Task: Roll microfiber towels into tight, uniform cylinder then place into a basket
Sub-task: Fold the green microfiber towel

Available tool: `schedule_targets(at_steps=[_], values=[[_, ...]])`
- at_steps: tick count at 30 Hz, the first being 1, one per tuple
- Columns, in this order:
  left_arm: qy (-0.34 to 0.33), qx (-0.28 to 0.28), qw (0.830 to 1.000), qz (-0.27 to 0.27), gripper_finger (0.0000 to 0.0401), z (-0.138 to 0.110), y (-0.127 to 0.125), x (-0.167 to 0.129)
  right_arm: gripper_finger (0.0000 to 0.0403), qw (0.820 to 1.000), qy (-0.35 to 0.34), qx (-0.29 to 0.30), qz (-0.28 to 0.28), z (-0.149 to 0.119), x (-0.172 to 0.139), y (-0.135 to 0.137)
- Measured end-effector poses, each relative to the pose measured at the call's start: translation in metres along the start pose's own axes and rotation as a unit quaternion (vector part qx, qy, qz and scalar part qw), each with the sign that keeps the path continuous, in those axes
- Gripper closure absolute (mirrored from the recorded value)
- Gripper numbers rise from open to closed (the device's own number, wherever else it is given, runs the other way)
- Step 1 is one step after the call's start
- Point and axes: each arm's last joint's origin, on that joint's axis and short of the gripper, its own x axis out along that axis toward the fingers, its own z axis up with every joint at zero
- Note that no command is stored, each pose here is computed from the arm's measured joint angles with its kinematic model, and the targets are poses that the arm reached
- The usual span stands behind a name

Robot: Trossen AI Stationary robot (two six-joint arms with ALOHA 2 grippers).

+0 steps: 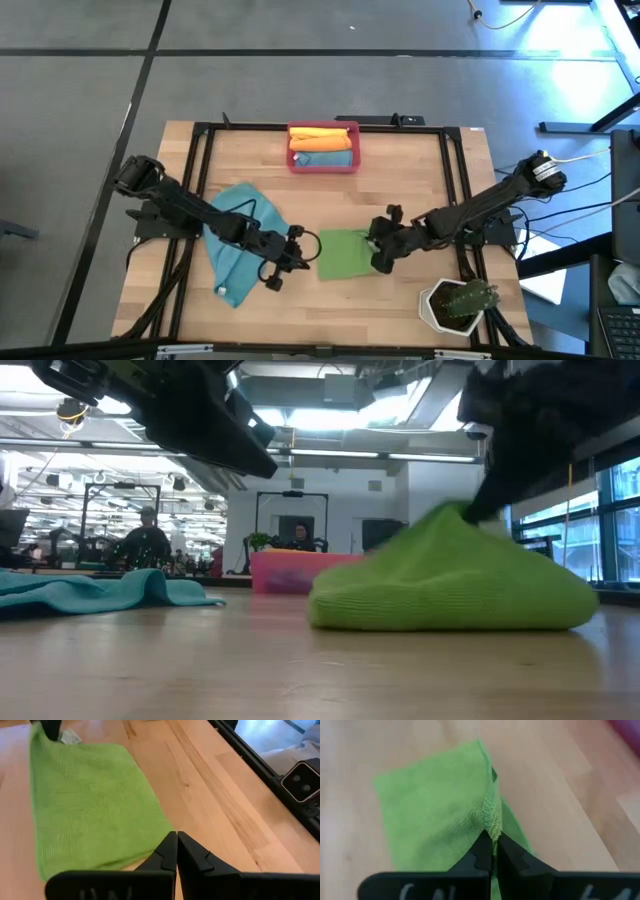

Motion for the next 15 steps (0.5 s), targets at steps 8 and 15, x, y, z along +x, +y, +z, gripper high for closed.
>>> schedule_targets(at_steps=[8,15], values=[[0.0,-0.007,1.0,0.009,0.0401,0.0,0.007,0.0,0.0388,0.999,0.049,0.006,0.016,-0.005,0.012,0.0],[-0.001,-0.007,1.0,0.009,0.0401,0.0,0.007,0.0,0.0335,0.998,0.063,-0.012,0.001,-0.008,0.014,-0.003]])
